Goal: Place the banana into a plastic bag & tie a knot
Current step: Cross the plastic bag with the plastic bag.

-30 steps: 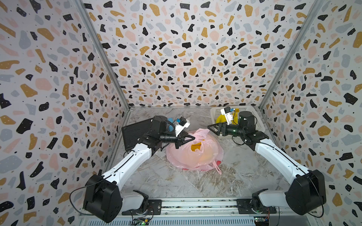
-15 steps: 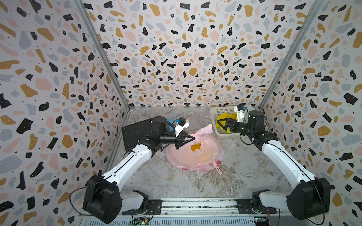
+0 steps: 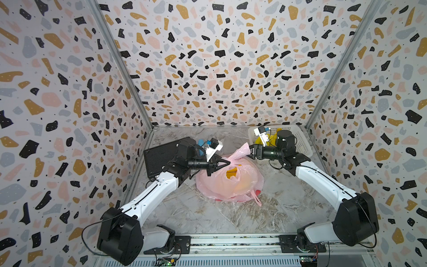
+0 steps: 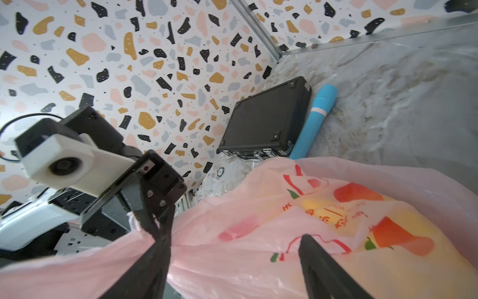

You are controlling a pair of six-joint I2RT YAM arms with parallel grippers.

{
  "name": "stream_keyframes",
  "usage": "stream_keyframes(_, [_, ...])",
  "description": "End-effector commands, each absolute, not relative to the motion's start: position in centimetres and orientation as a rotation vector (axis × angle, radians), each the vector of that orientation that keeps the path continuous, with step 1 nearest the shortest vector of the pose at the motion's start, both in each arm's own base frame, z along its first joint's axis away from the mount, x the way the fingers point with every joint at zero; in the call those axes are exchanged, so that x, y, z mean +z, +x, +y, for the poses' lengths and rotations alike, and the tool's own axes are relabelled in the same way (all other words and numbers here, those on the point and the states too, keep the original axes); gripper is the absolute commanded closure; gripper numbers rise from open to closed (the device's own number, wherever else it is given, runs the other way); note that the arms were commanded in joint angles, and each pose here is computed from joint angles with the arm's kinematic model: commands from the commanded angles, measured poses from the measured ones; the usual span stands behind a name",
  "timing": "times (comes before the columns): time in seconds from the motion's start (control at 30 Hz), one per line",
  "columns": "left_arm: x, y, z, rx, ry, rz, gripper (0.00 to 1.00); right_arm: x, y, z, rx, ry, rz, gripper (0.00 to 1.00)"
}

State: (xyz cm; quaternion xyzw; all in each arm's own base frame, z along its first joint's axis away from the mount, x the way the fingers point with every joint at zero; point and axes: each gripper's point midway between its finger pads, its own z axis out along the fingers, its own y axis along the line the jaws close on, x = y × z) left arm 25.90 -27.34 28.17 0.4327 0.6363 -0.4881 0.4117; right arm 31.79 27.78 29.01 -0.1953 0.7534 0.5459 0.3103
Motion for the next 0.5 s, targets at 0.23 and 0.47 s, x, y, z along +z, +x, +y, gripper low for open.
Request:
stream_keyframes(0.23, [28.3, 26.0, -27.5, -1.251, 1.101, 1.559, 1.00, 34.1, 28.3, 29.9, 1.559, -0.754, 1.776, 0.28])
stream_keyframes(0.47, [28.1, 26.0, -27.4, -1.243, 1.104, 1.570, 1.00, 33.6, 25.7, 31.1, 1.579, -0.900, 1.772, 0.31])
